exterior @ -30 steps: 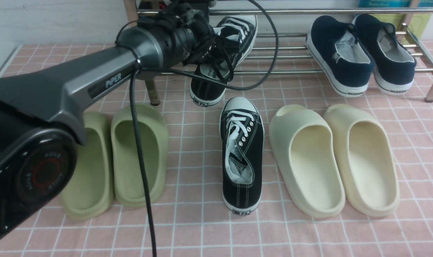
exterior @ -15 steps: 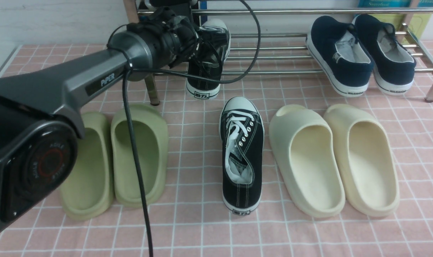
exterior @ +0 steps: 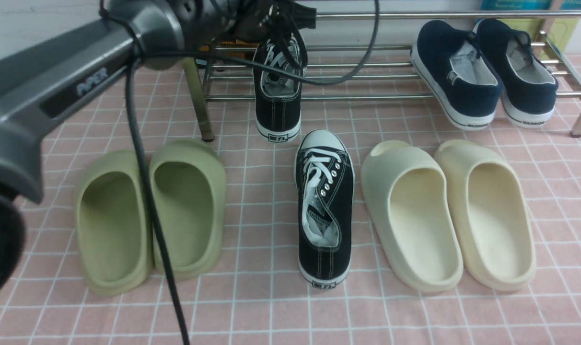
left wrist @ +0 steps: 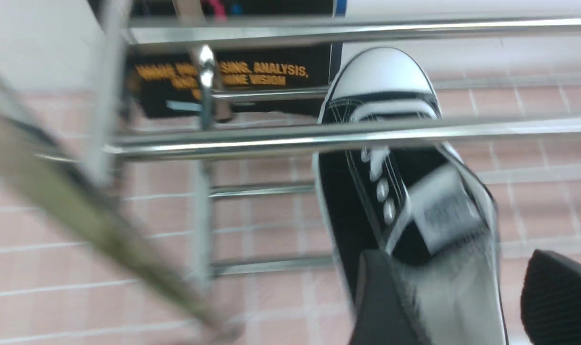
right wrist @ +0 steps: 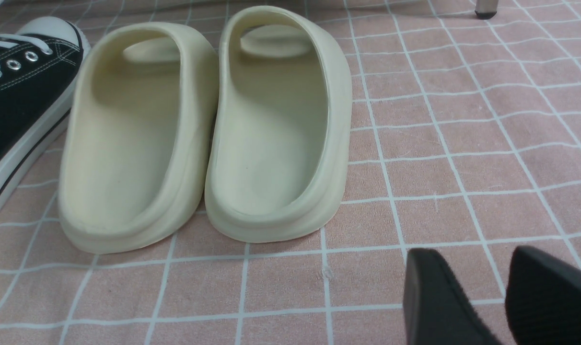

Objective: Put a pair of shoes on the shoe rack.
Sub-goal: Use the left arm to grab the shoe closest to it

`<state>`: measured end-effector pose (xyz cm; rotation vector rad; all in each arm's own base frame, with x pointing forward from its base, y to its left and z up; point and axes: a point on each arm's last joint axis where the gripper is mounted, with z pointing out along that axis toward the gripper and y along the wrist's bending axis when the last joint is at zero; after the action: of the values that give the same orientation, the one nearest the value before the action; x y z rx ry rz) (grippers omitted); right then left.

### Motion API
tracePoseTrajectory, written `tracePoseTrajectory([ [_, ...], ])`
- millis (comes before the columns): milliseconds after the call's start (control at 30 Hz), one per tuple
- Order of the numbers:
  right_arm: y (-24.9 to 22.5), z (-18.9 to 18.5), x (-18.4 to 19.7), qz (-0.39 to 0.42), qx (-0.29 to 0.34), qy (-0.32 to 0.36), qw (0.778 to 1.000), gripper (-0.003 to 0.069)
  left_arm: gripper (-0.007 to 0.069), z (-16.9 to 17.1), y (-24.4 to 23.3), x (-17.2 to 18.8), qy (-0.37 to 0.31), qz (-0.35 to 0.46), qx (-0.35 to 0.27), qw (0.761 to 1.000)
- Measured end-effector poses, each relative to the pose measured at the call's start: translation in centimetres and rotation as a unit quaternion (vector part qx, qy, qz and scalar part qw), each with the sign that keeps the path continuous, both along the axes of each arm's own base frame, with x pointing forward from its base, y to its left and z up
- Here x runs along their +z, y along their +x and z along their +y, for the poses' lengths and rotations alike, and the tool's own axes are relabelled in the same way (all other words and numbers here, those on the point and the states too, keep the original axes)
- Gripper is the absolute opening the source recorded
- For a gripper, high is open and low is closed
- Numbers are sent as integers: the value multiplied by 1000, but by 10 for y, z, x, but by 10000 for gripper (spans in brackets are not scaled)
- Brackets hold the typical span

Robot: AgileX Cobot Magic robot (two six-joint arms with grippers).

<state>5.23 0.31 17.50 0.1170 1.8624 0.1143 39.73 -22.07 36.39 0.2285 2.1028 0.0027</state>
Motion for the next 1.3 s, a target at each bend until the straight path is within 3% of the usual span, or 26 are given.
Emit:
tracePoseTrajectory([
  [133, 0, 0, 0, 0, 0, 0, 1000, 239, 360, -3, -43, 23, 77, 58, -39, 995],
  [267, 0, 0, 0, 0, 0, 0, 1000, 239, 328, -5, -68, 23, 76, 101, -70, 990],
  [367, 0, 0, 0, 0, 0, 0, 1000, 239, 312, -7, -90, 5, 50, 149, -95, 983],
  [567, 0, 0, 0, 0, 0, 0, 1000, 239, 306, -6, -112, -87, 7, 237, -100, 966],
  [633, 0, 0, 0, 0, 0, 0, 1000, 239, 306, -5, -115, -109, -13, 245, -89, 965],
  [833, 0, 0, 0, 0, 0, 0, 1000, 239, 337, -14, -107, -123, -54, 218, -88, 970],
  [967, 0, 0, 0, 0, 0, 0, 1000, 239, 432, -21, -100, -131, -70, 201, -100, 972],
  [1067, 0, 0, 0, 0, 0, 0, 1000, 239, 461, -25, -96, -141, -68, 200, -104, 972],
  [1233, 0, 0, 0, 0, 0, 0, 1000, 239, 420, -32, -90, -162, -66, 204, -110, 970],
  [1300, 0, 0, 0, 0, 0, 0, 1000, 239, 362, -34, -88, -172, -64, 211, -109, 969],
])
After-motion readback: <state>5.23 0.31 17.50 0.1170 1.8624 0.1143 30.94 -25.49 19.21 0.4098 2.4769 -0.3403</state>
